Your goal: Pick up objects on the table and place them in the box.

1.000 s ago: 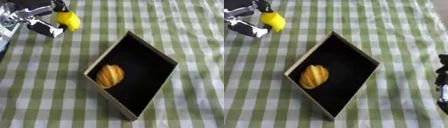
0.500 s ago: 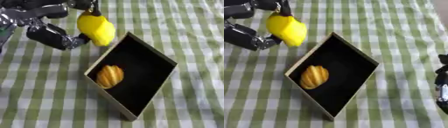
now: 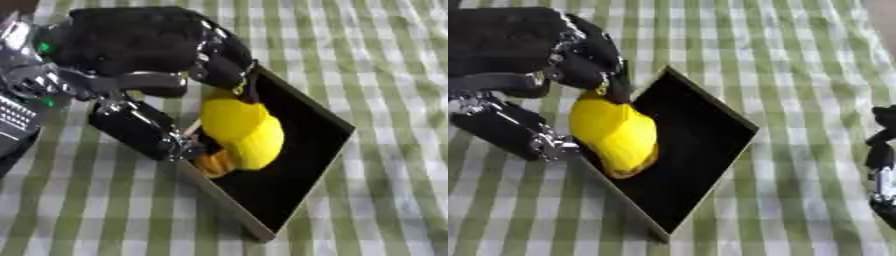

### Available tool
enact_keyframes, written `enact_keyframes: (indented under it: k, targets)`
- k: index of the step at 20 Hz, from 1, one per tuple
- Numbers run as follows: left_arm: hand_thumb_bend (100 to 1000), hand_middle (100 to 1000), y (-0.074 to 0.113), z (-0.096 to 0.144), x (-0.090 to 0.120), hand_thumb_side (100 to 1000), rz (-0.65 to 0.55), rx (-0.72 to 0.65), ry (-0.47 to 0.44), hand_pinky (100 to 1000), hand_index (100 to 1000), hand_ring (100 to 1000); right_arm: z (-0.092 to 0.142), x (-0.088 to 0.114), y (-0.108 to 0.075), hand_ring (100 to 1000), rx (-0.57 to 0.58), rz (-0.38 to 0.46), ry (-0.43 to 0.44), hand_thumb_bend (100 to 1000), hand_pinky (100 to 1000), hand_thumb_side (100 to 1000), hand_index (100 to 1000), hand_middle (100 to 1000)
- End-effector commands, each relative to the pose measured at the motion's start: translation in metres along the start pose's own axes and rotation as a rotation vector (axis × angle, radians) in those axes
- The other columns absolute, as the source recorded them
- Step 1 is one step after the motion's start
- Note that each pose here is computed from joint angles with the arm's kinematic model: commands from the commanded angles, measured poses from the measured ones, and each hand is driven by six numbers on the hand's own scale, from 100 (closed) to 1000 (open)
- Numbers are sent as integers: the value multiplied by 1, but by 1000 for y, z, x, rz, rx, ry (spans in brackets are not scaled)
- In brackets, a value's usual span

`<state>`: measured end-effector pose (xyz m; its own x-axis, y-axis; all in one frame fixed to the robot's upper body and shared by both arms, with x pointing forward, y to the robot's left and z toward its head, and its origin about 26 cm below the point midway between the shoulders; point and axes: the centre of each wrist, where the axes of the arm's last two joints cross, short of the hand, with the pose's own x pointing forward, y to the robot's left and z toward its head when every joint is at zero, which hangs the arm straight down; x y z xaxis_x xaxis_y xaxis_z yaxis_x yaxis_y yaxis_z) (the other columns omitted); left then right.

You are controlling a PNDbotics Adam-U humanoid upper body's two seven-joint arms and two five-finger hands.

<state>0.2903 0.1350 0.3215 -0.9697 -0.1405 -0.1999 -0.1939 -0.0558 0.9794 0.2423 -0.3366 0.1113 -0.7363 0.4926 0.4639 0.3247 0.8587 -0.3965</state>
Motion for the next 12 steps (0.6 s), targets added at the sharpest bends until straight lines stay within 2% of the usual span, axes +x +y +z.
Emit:
enact_keyframes:
  k: [1, 5, 7, 12]
  targets:
    - [100, 551, 0, -6, 6, 233, -17, 0, 41, 682, 699, 585, -5, 3, -3, 778, 4, -3, -21, 100, 912, 528, 723, 442]
    - [100, 556, -15, -18, 1, 205, -16, -3, 111, 679, 700, 591, -5, 3, -2, 778, 14, -9, -20, 100, 913, 506, 722, 440]
    - [100, 561, -25, -23, -6, 192, -29, -14, 137, 680, 705, 598, -5, 4, 0, 778, 22, -11, -17, 100, 913, 529, 721, 438]
    - [100, 564, -51, -34, -20, 244, -32, -43, 160, 686, 710, 598, -4, 4, 2, 777, 30, -16, -7, 100, 915, 528, 719, 435]
